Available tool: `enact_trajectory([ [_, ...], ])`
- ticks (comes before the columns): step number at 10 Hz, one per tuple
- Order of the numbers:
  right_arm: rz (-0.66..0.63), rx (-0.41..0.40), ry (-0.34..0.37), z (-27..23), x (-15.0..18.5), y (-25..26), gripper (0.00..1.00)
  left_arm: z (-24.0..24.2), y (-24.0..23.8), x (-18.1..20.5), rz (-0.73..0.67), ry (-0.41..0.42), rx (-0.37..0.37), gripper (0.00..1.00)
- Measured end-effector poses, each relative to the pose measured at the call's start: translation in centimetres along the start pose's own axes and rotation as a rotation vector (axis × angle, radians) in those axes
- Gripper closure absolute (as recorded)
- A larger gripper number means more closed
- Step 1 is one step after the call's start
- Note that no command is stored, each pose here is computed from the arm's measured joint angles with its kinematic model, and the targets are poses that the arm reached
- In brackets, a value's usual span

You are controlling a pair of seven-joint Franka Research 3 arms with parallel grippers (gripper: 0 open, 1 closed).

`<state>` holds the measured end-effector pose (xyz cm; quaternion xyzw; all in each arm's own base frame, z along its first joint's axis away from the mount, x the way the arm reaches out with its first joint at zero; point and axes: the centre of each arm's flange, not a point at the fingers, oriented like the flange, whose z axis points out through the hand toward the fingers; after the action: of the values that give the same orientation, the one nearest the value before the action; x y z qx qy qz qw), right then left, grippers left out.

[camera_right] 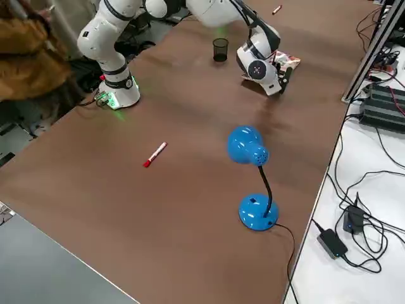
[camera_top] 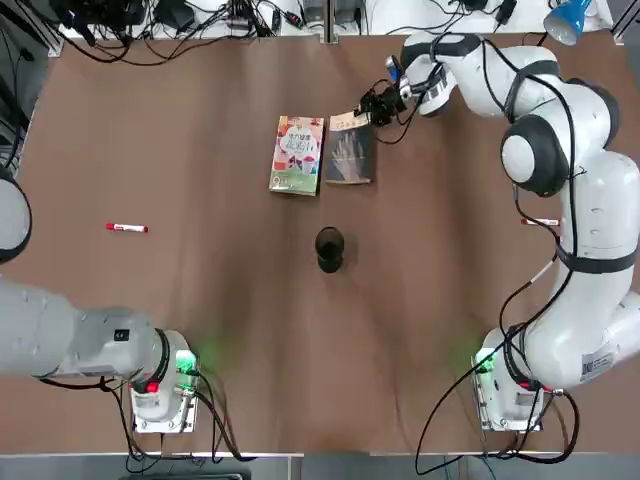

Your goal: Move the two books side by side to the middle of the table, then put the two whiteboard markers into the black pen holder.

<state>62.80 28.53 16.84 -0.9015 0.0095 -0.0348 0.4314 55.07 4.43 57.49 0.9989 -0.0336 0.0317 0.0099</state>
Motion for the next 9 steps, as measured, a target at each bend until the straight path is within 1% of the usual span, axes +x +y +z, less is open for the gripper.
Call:
enact_trajectory([
  [1, -0.004, -0.003, 0.015, -0.6, 0.5, -0.1, 0.07, -0.2, 0.2, 0.2, 0.004, 0.007, 0.001, 0.0],
  [2, -0.012, -0.008, 0.041, -1.8, 1.5, -0.3, 0.01, -0.9, 0.5, 0.7, 0.011, 0.022, 0.004, 0.0],
  [4, -0.062, -0.052, 0.104, -6.7, 4.1, -0.4, 0.01, -2.6, 1.2, 2.5, 0.023, 0.044, 0.008, 0.0],
  [5, -0.097, -0.09, 0.119, -9.4, 5.0, -0.4, 0.01, -3.0, 1.5, 3.5, 0.018, 0.047, 0.01, 0.0],
  [6, -0.127, -0.129, 0.123, -11.8, 5.2, -0.5, 0.01, -3.0, 2.1, 4.2, 0.007, 0.049, 0.009, 0.0],
  [7, -0.157, -0.181, 0.109, -13.8, 4.7, -0.2, 0.01, -2.8, 3.2, 4.6, 0.003, 0.046, 0.005, 0.0],
  [8, -0.185, -0.234, 0.068, -15.8, 3.8, 0.7, 0.01, -2.6, 4.3, 4.5, 0.001, 0.025, 0.0, 0.01],
  [9, -0.209, -0.281, -0.002, -17.9, 2.9, 2.0, 0.01, -2.5, 4.9, 4.2, 0.008, 0.0, -0.003, 0.01],
])
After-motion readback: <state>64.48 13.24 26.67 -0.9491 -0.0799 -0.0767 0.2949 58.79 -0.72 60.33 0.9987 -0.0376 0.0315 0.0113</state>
